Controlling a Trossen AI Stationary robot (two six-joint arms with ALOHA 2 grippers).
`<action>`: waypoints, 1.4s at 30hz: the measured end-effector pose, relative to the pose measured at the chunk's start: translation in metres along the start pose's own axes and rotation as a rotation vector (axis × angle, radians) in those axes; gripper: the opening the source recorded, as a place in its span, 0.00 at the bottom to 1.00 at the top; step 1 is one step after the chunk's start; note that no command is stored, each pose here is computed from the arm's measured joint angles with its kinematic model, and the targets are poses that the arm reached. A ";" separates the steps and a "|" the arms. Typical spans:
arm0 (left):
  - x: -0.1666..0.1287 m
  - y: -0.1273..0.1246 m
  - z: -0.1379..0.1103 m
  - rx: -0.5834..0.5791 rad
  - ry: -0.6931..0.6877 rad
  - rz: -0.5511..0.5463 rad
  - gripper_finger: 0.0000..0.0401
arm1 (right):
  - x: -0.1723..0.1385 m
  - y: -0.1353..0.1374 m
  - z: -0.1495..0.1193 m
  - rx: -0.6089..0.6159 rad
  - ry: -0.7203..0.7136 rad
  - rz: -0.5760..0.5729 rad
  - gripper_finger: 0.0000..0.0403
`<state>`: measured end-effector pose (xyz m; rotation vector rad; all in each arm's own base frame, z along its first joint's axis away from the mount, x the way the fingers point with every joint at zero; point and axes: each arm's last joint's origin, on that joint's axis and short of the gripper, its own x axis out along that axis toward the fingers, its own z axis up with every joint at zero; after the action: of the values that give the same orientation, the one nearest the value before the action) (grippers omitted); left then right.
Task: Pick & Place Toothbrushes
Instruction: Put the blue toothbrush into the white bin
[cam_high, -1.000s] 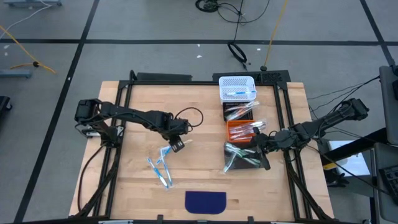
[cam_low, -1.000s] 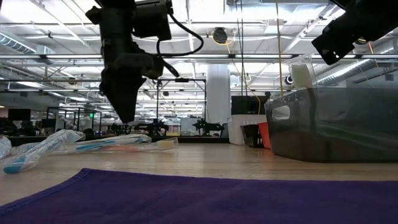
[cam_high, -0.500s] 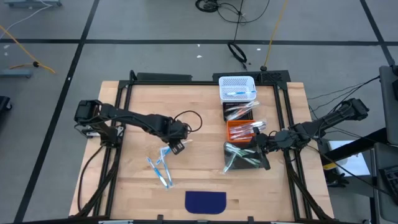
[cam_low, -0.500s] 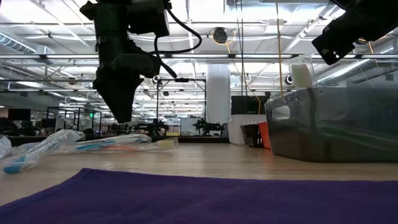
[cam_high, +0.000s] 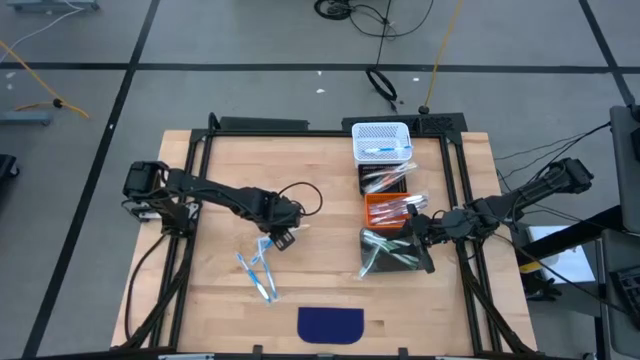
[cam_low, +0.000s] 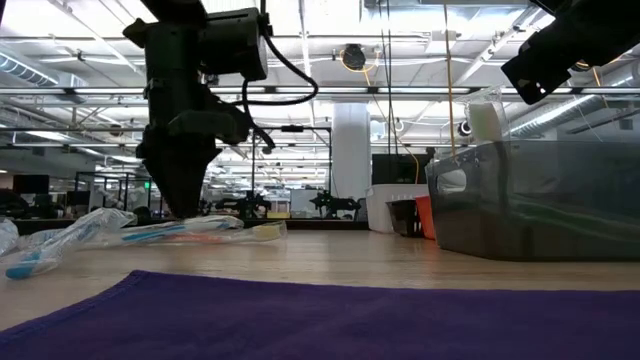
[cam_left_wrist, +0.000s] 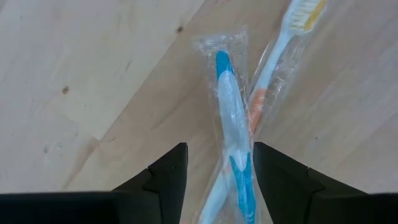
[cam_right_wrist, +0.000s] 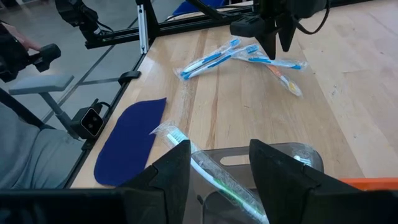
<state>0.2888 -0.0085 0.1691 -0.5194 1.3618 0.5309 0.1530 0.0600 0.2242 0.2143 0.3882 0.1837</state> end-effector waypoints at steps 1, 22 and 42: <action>0.001 0.000 0.000 -0.002 0.001 0.001 0.47 | 0.000 0.000 0.000 0.000 0.000 0.000 0.38; 0.017 0.002 -0.006 -0.027 -0.020 -0.061 0.19 | 0.000 0.000 0.000 0.000 0.000 0.000 0.39; -0.048 -0.015 0.019 0.162 -0.367 -0.325 0.02 | 0.005 -0.002 -0.009 0.018 -0.104 0.030 0.38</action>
<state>0.3067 -0.0103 0.2202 -0.4716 0.9368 0.2318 0.1544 0.0605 0.2138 0.2464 0.2835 0.1973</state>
